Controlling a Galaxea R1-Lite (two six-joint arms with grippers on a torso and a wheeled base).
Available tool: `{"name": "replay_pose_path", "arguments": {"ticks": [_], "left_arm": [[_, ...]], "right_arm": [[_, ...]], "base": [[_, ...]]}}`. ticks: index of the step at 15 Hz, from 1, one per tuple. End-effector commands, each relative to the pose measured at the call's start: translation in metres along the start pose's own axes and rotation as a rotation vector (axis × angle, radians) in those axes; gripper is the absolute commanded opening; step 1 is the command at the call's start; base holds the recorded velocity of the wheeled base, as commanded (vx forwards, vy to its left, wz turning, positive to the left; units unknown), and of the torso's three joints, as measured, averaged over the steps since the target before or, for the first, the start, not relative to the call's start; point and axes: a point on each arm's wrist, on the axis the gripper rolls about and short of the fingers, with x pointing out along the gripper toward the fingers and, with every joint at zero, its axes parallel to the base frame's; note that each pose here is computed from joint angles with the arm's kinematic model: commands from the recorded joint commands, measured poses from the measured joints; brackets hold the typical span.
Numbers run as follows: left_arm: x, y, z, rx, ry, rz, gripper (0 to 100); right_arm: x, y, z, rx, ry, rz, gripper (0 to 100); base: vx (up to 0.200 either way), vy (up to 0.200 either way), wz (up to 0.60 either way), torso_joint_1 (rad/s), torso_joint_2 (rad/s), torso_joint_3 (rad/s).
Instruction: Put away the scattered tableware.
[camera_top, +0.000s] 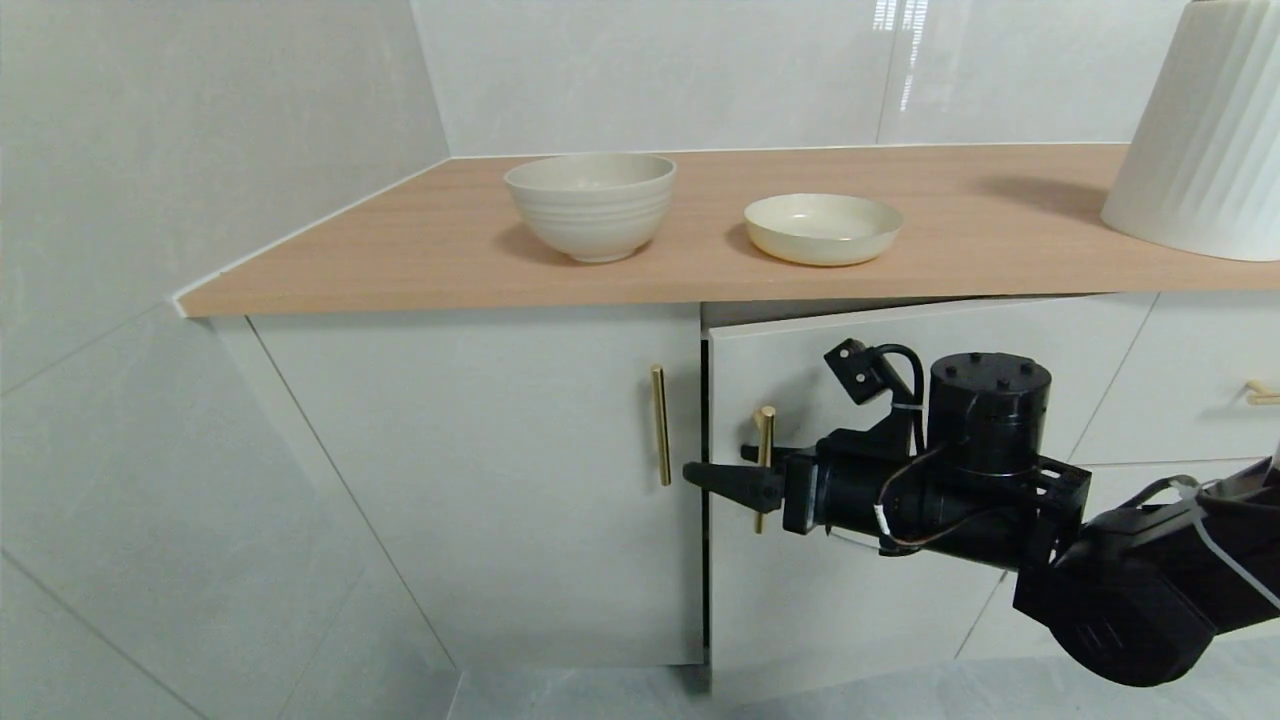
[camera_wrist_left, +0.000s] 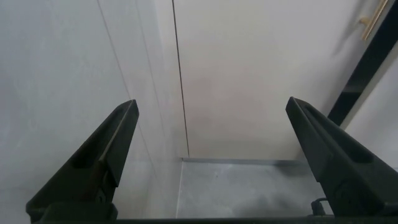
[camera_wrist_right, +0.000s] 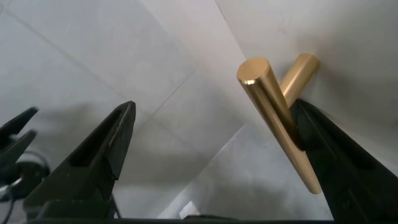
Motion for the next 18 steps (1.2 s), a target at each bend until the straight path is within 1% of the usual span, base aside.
{"name": "replay_pose_path", "arguments": {"ticks": [1,4,5,6,7,9,10,11,12,13,14,15,16,17,18], "left_arm": [[0.0,0.0,0.0,0.0,0.0,0.001,100],[0.0,0.0,0.0,0.0,0.0,0.001,100],[0.0,0.0,0.0,0.016,0.0,0.001,100],[0.0,0.0,0.0,0.021,0.001,0.001,100],[0.0,0.0,0.0,0.003,0.0,0.001,100],[0.0,0.0,0.0,-0.002,0.0,0.001,100],[0.0,0.0,0.001,-0.002,-0.008,-0.001,100],[-0.003,-0.001,0.013,-0.002,-0.043,-0.041,100],[-0.009,-0.002,0.038,0.001,-0.079,-0.153,100],[-0.01,-0.004,0.072,0.001,-0.051,-0.243,100],[-0.007,-0.005,0.089,-0.001,-0.019,-0.274,100],[0.011,-0.007,0.117,-0.006,0.059,-0.334,100],[0.029,-0.009,0.132,-0.013,0.111,-0.387,100],[0.057,-0.013,0.151,-0.024,0.167,-0.448,100],[0.08,-0.015,0.159,-0.029,0.217,-0.477,100]], "right_arm": [[-0.008,0.006,0.003,-0.002,-0.001,0.023,100],[-0.02,0.01,-0.004,0.005,0.041,0.068,100],[-0.025,0.013,-0.005,0.007,0.057,0.096,100],[-0.029,0.014,-0.008,0.011,0.071,0.108,100],[-0.033,0.015,-0.011,0.017,0.084,0.112,100],[-0.038,0.015,-0.016,0.023,0.101,0.11,100],[-0.041,0.015,-0.019,0.006,0.108,0.107,100],[-0.045,0.016,-0.021,-0.007,0.113,0.107,100],[-0.047,0.017,-0.022,-0.017,0.119,0.12,100],[-0.049,0.019,-0.022,-0.02,0.127,0.145,100],[-0.051,0.02,-0.022,-0.02,0.13,0.157,100],[-0.054,0.021,-0.024,-0.017,0.139,0.168,100],[-0.054,0.023,-0.024,-0.02,0.141,0.172,100],[-0.054,0.025,-0.025,-0.02,0.145,0.177,100],[-0.055,0.025,-0.025,-0.023,0.143,0.178,100]], "base": [[0.0,0.0,0.0,0.0,0.0,0.0],[0.0,0.0,0.0,0.0,0.0,0.0],[0.0,0.0,0.0,0.0,0.0,0.0],[0.0,0.0,0.0,0.0,0.0,0.0],[0.0,0.0,0.0,0.0,0.0,0.0],[0.0,0.0,0.0,0.0,0.0,0.0],[0.0,0.0,0.0,0.0,0.0,0.0],[0.0,0.0,0.0,0.0,0.0,0.0],[0.0,0.0,0.0,0.0,0.0,0.0],[0.0,0.0,0.0,0.0,0.0,0.0],[0.0,0.0,0.0,0.0,0.0,0.0],[0.0,0.0,0.0,0.0,0.0,0.0],[0.0,0.0,0.0,0.0,0.0,0.0],[0.0,0.0,0.0,0.0,0.0,0.0],[0.0,0.0,0.0,0.0,0.0,0.0]]}}
